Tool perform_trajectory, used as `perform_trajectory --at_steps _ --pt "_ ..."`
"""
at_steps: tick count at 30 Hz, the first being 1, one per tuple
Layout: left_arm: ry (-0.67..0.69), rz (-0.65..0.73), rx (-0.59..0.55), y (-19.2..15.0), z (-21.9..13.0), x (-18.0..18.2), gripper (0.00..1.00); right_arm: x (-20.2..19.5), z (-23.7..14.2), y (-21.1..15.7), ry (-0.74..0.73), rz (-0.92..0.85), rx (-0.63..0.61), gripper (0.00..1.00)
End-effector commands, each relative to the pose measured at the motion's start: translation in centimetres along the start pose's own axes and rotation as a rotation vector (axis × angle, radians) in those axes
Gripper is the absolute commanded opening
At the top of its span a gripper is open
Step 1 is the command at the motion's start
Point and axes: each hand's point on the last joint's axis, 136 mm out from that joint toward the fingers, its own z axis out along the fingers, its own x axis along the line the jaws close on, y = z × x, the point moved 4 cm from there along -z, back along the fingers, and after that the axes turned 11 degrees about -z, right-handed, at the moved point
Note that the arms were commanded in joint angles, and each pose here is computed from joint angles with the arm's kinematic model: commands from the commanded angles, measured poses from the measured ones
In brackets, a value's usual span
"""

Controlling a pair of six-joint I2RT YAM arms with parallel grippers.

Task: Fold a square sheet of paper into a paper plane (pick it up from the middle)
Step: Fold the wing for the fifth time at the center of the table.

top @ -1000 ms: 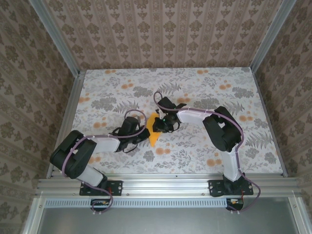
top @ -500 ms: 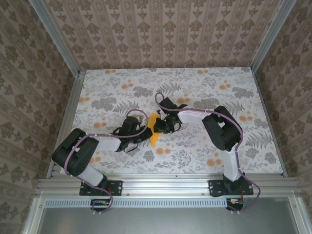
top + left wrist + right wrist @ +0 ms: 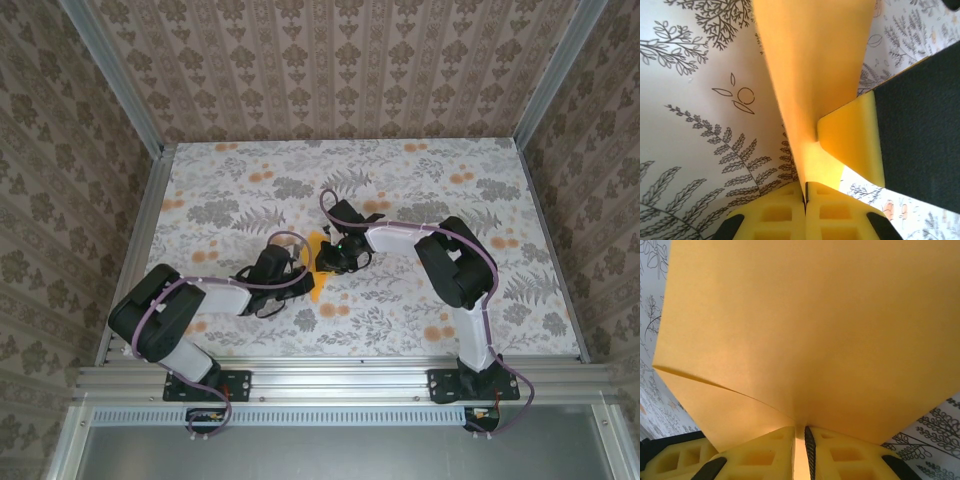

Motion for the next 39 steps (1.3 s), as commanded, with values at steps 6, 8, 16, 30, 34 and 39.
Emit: perform_trajectory --at_steps 6,8,16,30,34,39 --pt "0.129 0.208 0.064 -1.2 0.2 0.9 0.0 -0.9 -1.0 -0.1 0.008 0.057 -0.025 0.21" --pt "0.13 0.252 0.085 -1.3 0.2 0.9 0.0 -0.3 -2.5 0.4 0.017 0.045 -0.062 0.21" --pt "0.145 0.385 0.131 -1.6 0.2 1.0 0.0 -0.5 -2.7 -0.1 0.012 0.069 -0.056 0.14" --pt "0.121 0.424 0.125 -0.8 0.7 -0.2 0.0 -0.5 -0.8 -1.2 0.09 0.081 0.032 0.15" --pt "0.115 0.421 0.117 -0.7 0.7 -0.4 0.0 -0.2 -0.8 -1.5 0.12 0.085 0.033 0.15" --pt "0.111 0.413 0.111 -0.7 0.8 -0.4 0.0 0.1 -1.1 -1.6 0.137 0.078 0.031 0.15"
